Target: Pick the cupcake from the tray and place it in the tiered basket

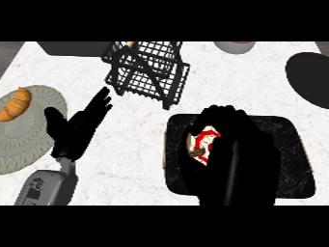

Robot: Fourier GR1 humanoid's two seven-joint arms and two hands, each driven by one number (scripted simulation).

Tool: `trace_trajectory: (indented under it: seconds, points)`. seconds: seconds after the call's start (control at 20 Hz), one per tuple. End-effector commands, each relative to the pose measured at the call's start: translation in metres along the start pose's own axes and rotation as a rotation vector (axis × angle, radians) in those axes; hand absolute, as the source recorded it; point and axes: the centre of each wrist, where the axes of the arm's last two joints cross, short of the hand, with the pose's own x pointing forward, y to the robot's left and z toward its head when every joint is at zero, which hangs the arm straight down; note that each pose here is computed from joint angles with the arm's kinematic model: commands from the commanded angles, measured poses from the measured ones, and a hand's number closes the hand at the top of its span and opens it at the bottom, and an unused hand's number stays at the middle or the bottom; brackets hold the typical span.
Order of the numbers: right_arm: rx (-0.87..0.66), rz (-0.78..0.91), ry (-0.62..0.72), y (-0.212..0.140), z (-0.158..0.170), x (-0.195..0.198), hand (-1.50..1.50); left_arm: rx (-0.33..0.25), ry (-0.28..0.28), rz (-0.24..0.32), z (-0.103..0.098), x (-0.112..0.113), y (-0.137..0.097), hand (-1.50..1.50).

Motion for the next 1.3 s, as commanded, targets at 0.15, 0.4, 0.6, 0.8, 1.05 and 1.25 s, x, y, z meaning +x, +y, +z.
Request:
trace_trajectory:
  seconds: [0.15, 0.4, 0.6, 0.8, 1.05, 1.25]
  points:
    - [0.017, 0.046, 0.263, -0.001, -0.062, 0.035, 1.50, -0.036, -0.033, 0.002, -0.004, 0.009, -0.006, 0.00]
    - [0.008, 0.005, 0.313, -0.001, -0.107, 0.063, 1.50, -0.032, 0.002, -0.007, -0.009, -0.005, -0.013, 0.00]
    - [0.028, 0.010, 0.327, 0.003, -0.141, 0.085, 1.50, -0.028, -0.021, -0.011, -0.004, -0.005, -0.011, 0.00]
    - [0.044, -0.031, 0.334, 0.033, -0.167, 0.084, 1.50, -0.036, -0.029, -0.024, -0.005, -0.002, -0.007, 0.00]
    - [0.068, -0.066, 0.351, 0.058, -0.187, 0.081, 1.50, -0.058, -0.032, -0.009, -0.009, 0.003, -0.010, 0.00]
    - [0.048, -0.235, 0.408, 0.053, -0.200, 0.079, 1.50, -0.074, -0.037, -0.021, -0.008, -0.001, -0.019, 0.00]
